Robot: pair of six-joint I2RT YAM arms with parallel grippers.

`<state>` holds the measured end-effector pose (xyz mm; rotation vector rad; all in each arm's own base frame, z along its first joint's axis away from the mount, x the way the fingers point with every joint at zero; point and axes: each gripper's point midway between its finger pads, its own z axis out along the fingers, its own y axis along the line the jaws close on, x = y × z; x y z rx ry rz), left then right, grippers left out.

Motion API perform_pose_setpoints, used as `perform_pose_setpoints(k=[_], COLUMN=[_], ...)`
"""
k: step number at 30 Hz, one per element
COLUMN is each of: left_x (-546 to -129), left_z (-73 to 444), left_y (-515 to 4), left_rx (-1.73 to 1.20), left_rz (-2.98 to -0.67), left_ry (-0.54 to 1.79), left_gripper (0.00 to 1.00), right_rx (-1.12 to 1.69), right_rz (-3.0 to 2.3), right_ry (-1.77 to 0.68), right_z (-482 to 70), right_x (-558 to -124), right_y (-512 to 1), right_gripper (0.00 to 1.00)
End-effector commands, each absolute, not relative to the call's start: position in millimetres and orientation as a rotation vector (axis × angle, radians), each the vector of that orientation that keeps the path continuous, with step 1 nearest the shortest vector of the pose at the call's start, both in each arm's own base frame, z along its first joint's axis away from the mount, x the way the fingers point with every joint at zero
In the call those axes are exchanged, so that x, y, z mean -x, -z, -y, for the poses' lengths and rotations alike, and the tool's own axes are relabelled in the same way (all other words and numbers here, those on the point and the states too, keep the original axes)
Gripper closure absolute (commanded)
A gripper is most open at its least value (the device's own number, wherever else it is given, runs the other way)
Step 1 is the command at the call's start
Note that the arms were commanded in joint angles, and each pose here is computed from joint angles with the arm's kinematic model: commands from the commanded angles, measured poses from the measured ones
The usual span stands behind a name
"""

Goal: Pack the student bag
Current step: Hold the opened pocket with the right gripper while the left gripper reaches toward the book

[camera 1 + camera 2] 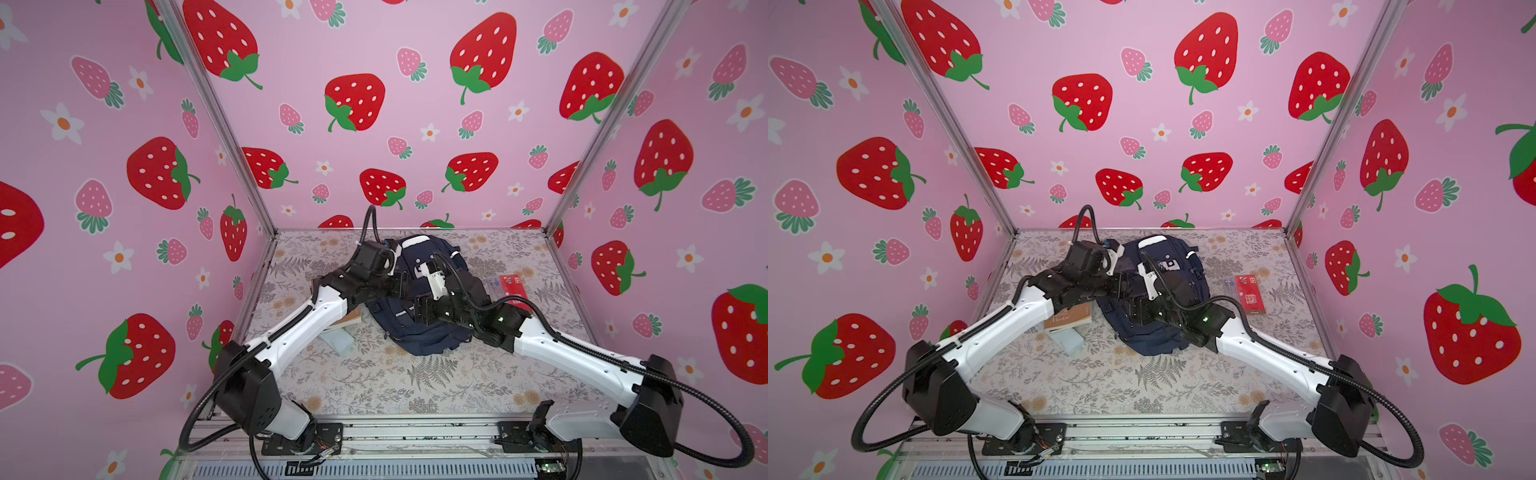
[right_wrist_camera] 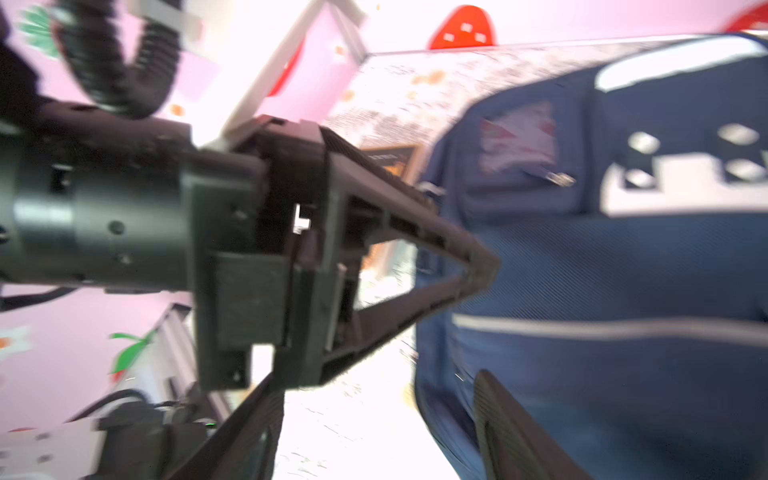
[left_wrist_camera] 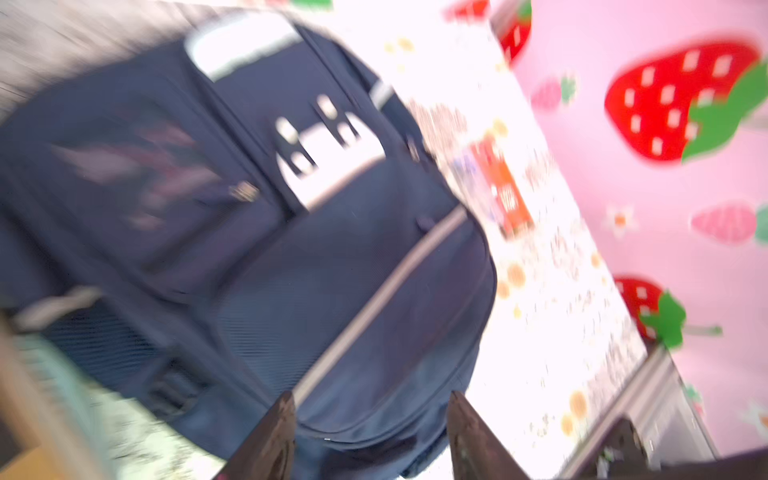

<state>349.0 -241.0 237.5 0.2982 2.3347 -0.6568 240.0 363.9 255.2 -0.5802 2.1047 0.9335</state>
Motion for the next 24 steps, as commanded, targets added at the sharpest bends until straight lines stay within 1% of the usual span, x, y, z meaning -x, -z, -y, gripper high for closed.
perform_pose_setpoints(k=[1,5,7,10,13,15,19,20,21,24], left_x=[-342.4,-335.8,-328.1,-316.2,-307.9,-305.6,-304.6,-304.3,-304.3,-304.7], left_z=[173.8,104.2,73.7,42.3,26.1,17.2,7.2,4.7,1.3,-8.7], left_y=[-224.3,-200.2,-183.9,-159.6,-143.2,-134.0,-116.4,-112.1,-107.3,-92.8], left_rx=[-0.086,0.223,0.401,0.620,0.764,0.840,0.973,0.990,0.999,1.044], left_rz=[-2.419,-2.467,-2.486,-2.499,-2.467,-2.426,-2.361,-2.357,-2.357,-2.365], left_ry=[0.503,0.469,0.495,0.562,0.663,0.723,0.845,0.848,0.839,0.840], left_gripper=[0.41,0.39,0.33,0.31,0.28,0.25,0.24,0.19,0.17,0.16], right_rx=[0.704,0.746,0.747,0.795,0.863,0.900,0.918,0.927,0.934,0.968], right_rz=[-2.185,-2.217,-2.256,-2.325,-2.358,-2.380,-2.394,-2.390,-2.390,-2.400], right_ry=[-0.951,-1.004,-1.021,-0.943,-0.859,-0.909,-1.015,-1.034,-1.044,-1.046], right_z=[-378.2,-407.0,-421.5,-442.7,-461.6,-473.1,-486.8,-490.1,-493.0,-500.7], right_x=[-246.7,-256.5,-262.5,-267.1,-267.7,-263.6,-256.1,-255.2,-255.9,-257.3], right_y=[-228.8,-208.2,-193.2,-171.7,-150.5,-139.7,-123.2,-120.8,-116.7,-106.4], right_gripper=[0.29,0.31,0.30,0.29,0.31,0.34,0.35,0.35,0.35,0.35])
